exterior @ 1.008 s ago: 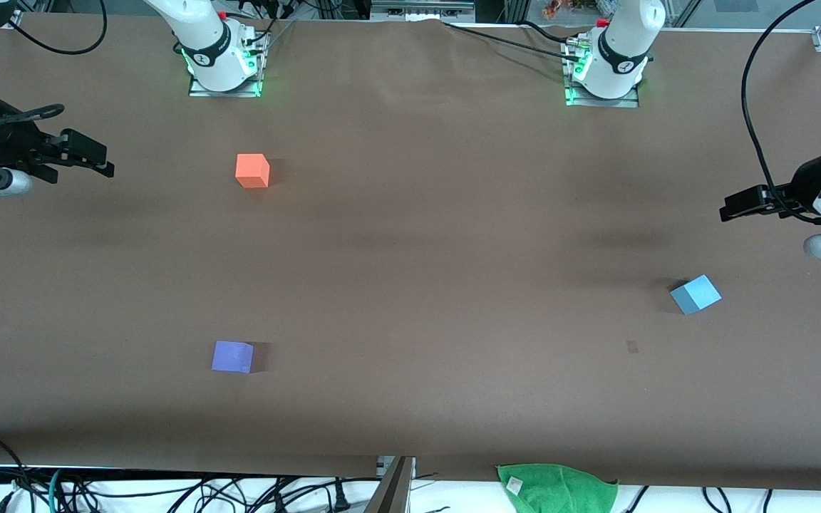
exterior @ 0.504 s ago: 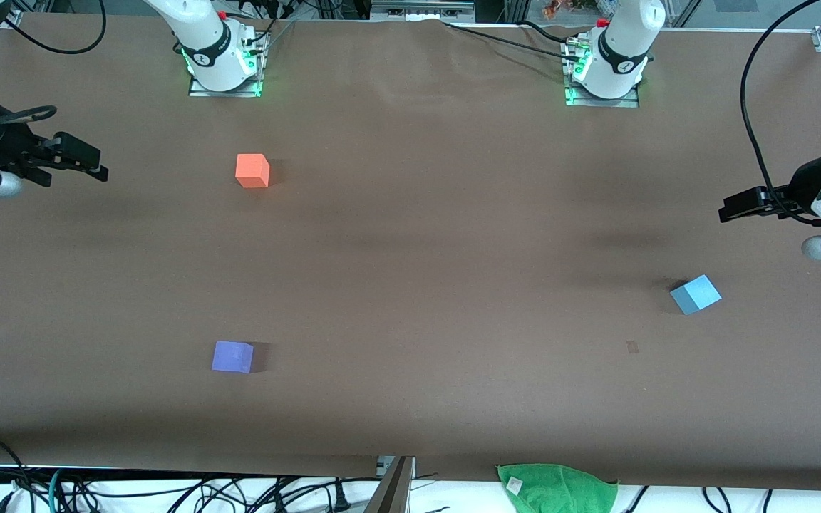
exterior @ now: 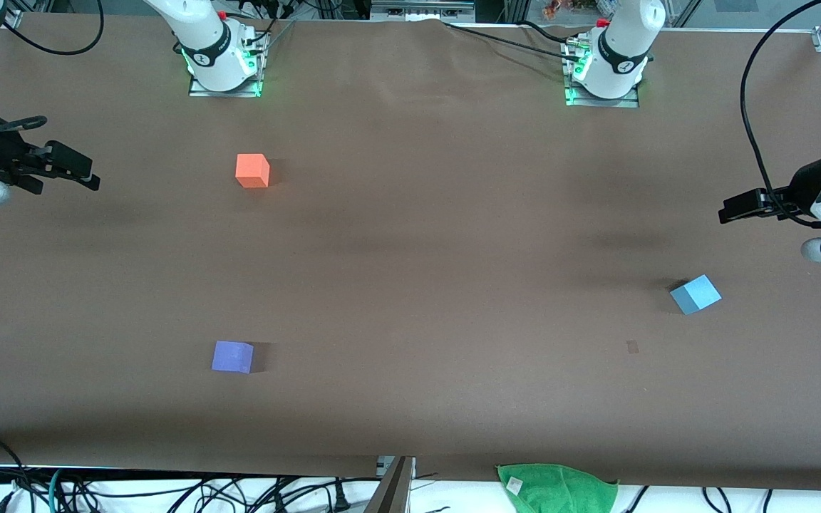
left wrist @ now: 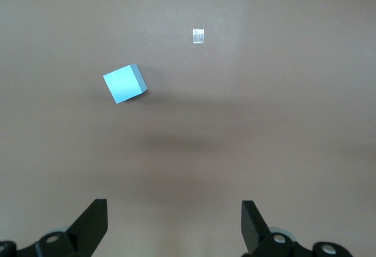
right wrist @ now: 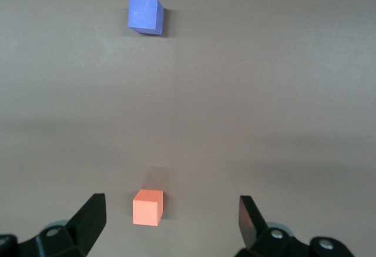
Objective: Place blue block between orange and purple blocks
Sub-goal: 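Lower the left gripper over the light blue cube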
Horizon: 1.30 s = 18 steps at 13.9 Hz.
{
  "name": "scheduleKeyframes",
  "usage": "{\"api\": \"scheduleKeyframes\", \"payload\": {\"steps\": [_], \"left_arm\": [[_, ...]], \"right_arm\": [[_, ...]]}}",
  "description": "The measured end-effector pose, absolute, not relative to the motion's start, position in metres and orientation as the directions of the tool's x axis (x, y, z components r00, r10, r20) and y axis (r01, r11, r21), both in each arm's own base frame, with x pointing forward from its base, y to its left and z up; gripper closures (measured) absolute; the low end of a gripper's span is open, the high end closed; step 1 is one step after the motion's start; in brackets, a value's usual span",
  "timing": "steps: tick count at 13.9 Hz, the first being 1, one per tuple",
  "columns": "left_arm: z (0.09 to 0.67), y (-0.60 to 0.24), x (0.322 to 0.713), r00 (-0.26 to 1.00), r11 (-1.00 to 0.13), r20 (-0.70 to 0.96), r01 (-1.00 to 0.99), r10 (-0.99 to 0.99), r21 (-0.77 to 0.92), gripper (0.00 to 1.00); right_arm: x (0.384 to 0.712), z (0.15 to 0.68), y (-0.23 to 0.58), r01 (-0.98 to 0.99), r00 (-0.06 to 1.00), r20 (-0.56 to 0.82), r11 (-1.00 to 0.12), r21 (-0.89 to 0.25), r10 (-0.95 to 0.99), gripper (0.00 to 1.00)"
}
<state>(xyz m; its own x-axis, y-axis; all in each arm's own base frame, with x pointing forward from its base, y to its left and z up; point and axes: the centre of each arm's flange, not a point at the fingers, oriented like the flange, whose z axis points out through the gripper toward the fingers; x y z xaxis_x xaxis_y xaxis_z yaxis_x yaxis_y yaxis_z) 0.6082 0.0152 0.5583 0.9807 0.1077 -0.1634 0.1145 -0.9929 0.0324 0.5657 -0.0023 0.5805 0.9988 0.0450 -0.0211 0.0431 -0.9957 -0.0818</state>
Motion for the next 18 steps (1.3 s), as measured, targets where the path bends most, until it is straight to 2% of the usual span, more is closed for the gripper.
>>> {"api": "scheduleKeyframes", "payload": {"steps": [4, 8, 11, 14, 18], "left_arm": [[0.549, 0.022, 0.609, 0.974, -0.992, -0.192, 0.127, 0.119, 0.029, 0.00], [0.490, 0.073, 0.622, 0.942, -0.982, -0.285, 0.189, 0.175, 0.023, 0.00], [0.461, 0.086, 0.629, 0.931, -0.981, -0.316, 0.192, 0.182, 0.000, 0.00], [0.425, 0.097, 0.646, 0.938, -0.982, -0.291, 0.169, 0.185, -0.081, 0.00], [0.367, 0.113, 0.664, 0.950, -0.980, -0.245, 0.173, 0.192, -0.098, 0.00]], "right_arm": [[0.566, 0.581, -0.002, 0.045, 0.999, -0.020, -0.996, -0.079, 0.046, 0.00], [0.567, 0.582, 0.017, 0.104, 0.995, -0.013, -0.995, 0.003, 0.104, 0.00], [0.566, 0.583, 0.032, 0.131, 0.991, -0.009, -0.991, 0.013, 0.131, 0.00], [0.566, 0.584, 0.029, 0.126, 0.992, -0.009, -0.992, 0.013, 0.126, 0.00], [0.566, 0.584, 0.028, 0.125, 0.992, -0.009, -0.992, 0.013, 0.125, 0.00]]}}
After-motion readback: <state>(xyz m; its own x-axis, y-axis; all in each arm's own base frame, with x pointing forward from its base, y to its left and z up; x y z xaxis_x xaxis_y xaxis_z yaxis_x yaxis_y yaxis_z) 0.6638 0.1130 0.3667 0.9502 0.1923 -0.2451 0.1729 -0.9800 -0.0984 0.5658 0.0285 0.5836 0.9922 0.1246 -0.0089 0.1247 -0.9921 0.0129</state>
